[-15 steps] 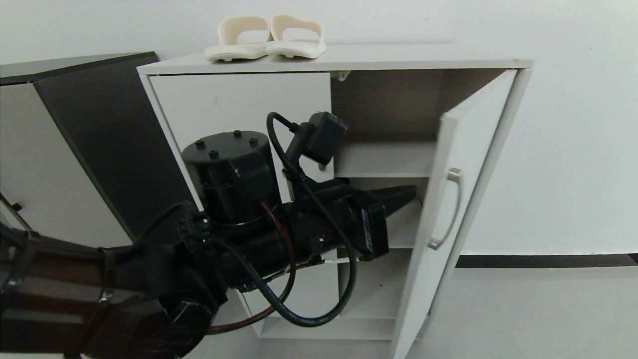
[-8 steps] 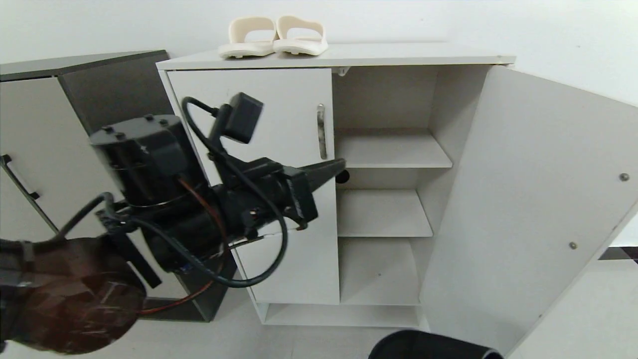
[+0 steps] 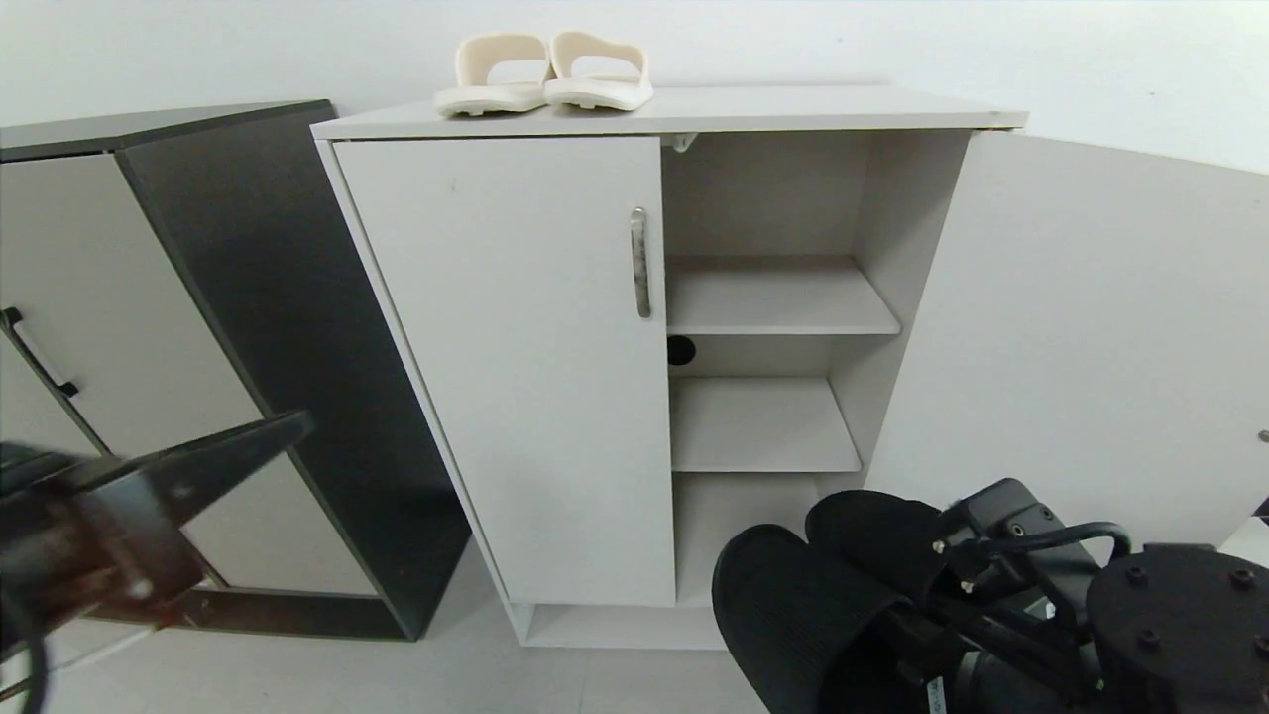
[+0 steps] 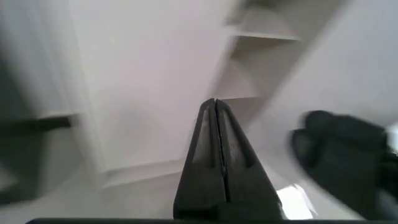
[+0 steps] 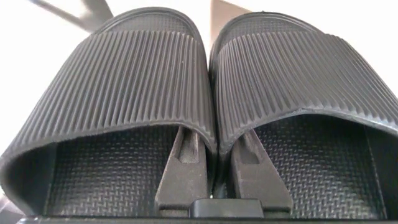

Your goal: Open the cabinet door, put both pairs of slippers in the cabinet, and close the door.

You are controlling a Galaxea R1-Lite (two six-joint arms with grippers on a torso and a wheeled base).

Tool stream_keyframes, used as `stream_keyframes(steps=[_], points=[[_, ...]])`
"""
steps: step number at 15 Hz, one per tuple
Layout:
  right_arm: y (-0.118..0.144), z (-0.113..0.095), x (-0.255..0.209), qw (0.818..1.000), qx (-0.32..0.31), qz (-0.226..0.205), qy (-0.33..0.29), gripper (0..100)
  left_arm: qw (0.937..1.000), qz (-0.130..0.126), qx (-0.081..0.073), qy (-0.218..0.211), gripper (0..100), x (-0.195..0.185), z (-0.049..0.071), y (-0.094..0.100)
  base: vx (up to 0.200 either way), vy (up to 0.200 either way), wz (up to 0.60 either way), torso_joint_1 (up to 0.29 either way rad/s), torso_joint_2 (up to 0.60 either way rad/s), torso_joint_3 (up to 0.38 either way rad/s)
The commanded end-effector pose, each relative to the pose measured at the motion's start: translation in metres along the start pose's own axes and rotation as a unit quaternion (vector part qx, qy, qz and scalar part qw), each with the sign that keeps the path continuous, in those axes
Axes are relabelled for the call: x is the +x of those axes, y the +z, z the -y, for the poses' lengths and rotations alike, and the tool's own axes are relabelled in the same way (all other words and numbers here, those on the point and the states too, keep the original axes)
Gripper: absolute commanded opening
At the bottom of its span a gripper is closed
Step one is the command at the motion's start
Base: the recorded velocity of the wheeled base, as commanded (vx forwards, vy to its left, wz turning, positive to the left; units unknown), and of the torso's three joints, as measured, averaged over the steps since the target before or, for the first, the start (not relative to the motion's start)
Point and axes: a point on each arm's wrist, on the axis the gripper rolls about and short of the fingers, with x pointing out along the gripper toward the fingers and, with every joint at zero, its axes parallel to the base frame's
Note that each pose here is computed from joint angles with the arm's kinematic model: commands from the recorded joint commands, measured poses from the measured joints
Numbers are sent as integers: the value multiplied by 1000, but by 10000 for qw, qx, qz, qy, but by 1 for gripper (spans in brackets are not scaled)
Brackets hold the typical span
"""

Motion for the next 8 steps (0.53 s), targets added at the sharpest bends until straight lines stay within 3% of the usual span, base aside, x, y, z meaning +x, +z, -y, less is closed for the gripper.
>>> stream_keyframes(steps=[1,2,3,5,6,8], points=[[-1,-2,8,9999,-32,-71,-72,0,9736,349,127,2254,0,-105,-30,-90,0,0,0,0,0,0],[0,-2,8,9999,-35,-65,-70,0,9668,333,186,2526,0,-110,-32,-110,0,0,0,0,0,0],[0,-3,8,10000,-42,-57,-69,0,9643,323,235,2617,0,-112,-34,-129,0,0,0,0,0,0],[0,-3,8,9999,-38,-63,-70,0,9703,395,513,2331,0,-117,-36,-156,0,0,0,0,0,0],[0,-3,8,10000,-34,-57,-69,0,9766,525,607,1993,0,-119,-35,-162,0,0,0,0,0,0],[0,-3,9,9999,-45,-71,-57,0,9803,700,685,1717,0,-120,-33,-162,0,0,0,0,0,0]])
